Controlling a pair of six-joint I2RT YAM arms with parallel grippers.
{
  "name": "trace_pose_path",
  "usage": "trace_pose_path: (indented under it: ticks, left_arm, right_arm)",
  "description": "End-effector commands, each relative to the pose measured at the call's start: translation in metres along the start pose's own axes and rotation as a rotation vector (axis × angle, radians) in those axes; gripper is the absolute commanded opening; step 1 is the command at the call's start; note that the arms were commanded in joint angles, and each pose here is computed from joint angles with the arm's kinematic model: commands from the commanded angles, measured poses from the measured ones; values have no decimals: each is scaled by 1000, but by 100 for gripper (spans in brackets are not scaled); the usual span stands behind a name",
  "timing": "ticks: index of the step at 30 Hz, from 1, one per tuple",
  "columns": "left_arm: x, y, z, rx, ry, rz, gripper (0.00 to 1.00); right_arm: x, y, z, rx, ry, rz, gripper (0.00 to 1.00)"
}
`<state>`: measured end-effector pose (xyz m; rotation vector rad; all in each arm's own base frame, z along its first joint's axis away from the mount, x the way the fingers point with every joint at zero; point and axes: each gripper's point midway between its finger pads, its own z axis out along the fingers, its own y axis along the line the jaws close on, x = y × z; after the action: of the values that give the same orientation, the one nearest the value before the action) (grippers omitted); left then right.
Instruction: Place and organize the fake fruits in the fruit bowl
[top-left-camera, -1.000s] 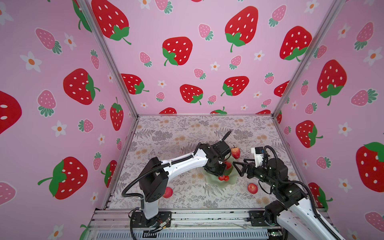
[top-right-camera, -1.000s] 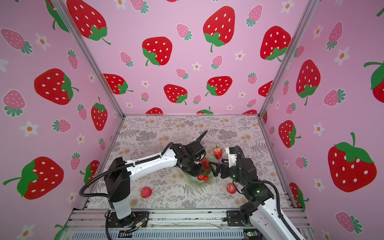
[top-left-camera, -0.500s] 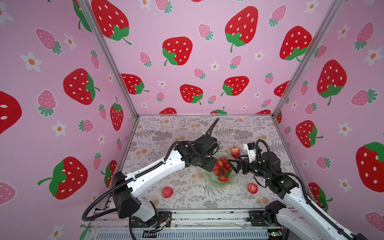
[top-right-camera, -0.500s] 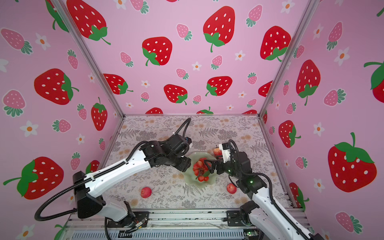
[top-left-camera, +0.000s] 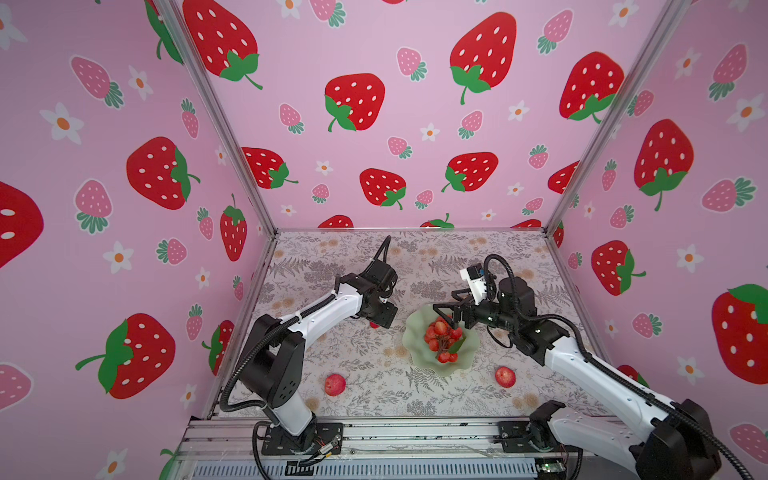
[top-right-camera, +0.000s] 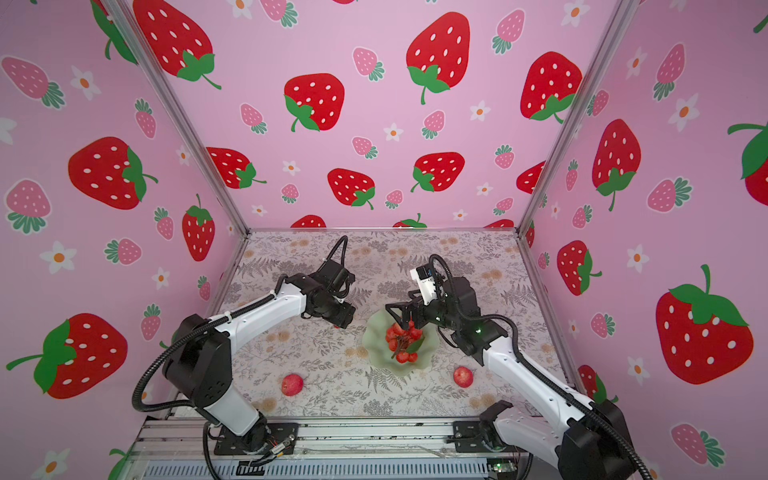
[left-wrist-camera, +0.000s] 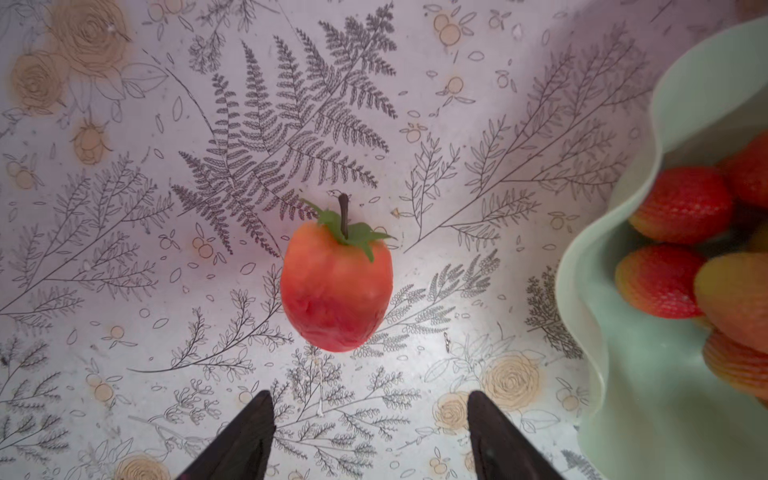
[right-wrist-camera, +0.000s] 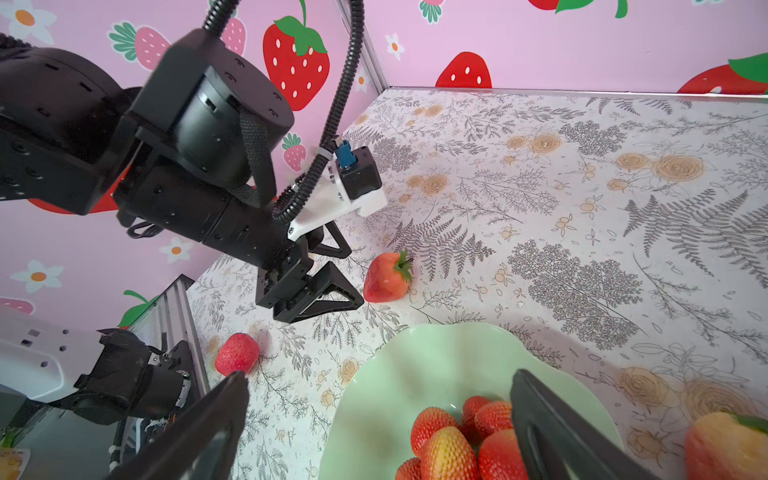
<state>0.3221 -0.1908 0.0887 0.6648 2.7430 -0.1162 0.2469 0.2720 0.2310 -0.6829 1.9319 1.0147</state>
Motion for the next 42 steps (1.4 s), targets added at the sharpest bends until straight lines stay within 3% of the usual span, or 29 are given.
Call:
trace_pose_path:
  ticks: [1, 20, 27, 36, 42]
  left_arm:
    - [-21, 9, 4, 20, -51, 10, 81]
    - [-22, 9, 53, 69, 20, -6, 74]
    - [-20, 11, 60, 63, 30, -25, 58]
    - [-34, 2, 15, 106, -66, -25, 51]
    - [-47, -52, -38, 292, -231, 89, 51]
  right_arm:
    - [-8, 6, 1, -28, -30, -46, 99]
    - [-4, 4, 9, -45, -21, -34, 99]
    - [-4, 5, 8, -46, -22, -37, 99]
    - [-4, 7, -3, -41, -21, -62, 99]
    - [11, -10, -18, -6, -17, 2, 99]
